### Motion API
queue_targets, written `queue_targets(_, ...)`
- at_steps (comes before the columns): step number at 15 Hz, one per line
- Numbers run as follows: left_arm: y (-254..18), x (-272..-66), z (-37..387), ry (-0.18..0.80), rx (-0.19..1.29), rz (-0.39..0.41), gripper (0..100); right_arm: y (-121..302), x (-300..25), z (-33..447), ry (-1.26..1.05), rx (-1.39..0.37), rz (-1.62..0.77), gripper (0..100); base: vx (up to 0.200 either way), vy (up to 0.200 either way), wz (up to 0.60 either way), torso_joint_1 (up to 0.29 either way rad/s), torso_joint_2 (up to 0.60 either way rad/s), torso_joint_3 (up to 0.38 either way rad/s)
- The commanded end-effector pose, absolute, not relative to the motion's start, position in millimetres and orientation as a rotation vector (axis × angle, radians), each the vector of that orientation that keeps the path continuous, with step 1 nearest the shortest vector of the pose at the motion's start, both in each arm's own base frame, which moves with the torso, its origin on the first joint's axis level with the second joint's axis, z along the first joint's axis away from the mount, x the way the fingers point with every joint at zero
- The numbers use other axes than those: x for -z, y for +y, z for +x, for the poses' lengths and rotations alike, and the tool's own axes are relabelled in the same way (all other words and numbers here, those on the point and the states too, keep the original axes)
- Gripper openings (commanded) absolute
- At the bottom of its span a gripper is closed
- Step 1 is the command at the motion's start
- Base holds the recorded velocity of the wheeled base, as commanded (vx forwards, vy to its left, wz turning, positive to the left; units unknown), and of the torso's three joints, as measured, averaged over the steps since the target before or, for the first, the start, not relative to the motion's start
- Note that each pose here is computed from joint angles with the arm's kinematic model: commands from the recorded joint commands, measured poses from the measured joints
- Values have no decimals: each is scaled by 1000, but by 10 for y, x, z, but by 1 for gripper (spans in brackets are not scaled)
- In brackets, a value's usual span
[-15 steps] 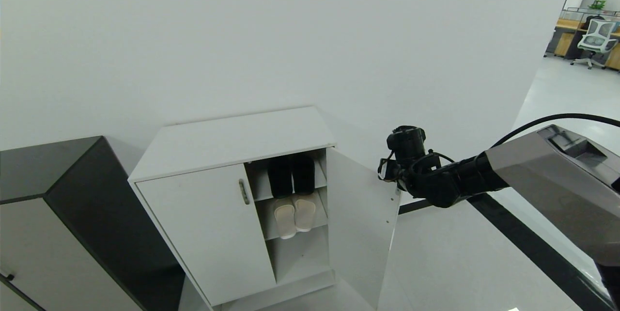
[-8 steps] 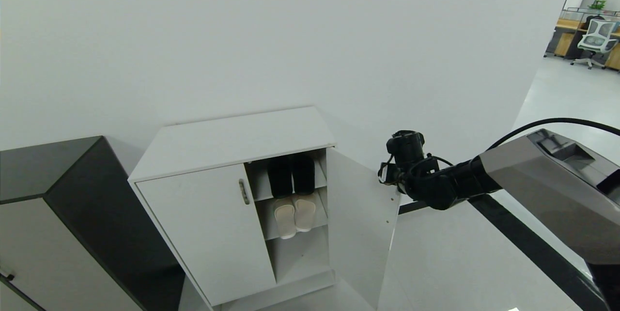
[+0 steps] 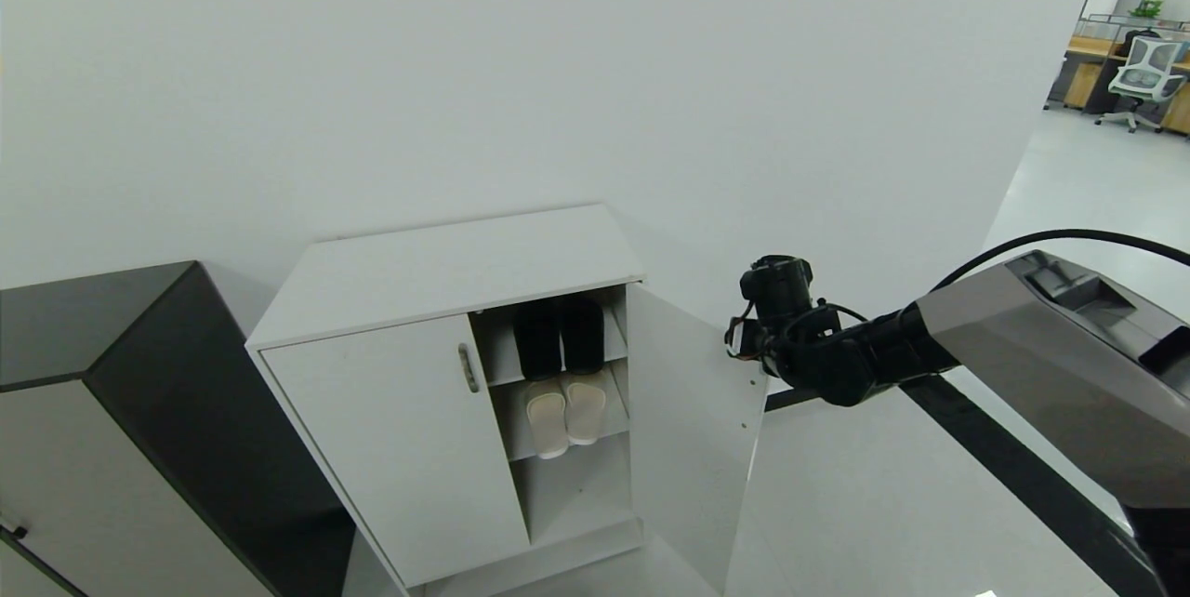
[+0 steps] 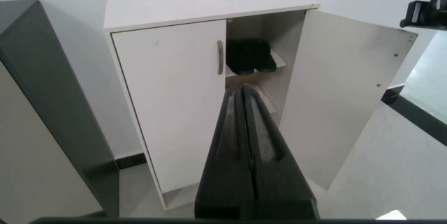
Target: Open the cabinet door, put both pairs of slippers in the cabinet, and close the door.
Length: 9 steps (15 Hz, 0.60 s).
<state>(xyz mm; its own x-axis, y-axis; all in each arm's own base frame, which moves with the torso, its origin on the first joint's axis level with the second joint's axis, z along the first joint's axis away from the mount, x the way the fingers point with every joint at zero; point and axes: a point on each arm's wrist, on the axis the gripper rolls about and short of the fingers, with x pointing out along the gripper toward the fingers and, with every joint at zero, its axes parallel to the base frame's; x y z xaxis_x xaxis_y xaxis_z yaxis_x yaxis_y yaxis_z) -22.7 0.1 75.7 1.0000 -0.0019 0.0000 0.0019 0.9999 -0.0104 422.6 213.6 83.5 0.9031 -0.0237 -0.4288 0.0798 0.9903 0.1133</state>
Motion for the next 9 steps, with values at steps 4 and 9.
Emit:
queue_targets(4, 1, -757, -227, 0, 2, -11, 0, 2231, -877, 4055, 457, 22, 113, 0, 0, 0, 0, 0, 0, 0)
queue_targets(9, 1, -757, -227, 0, 2, -12, 0, 2550, -1126, 3527, 459, -103, 93, 0, 0, 0, 0, 0, 0, 0)
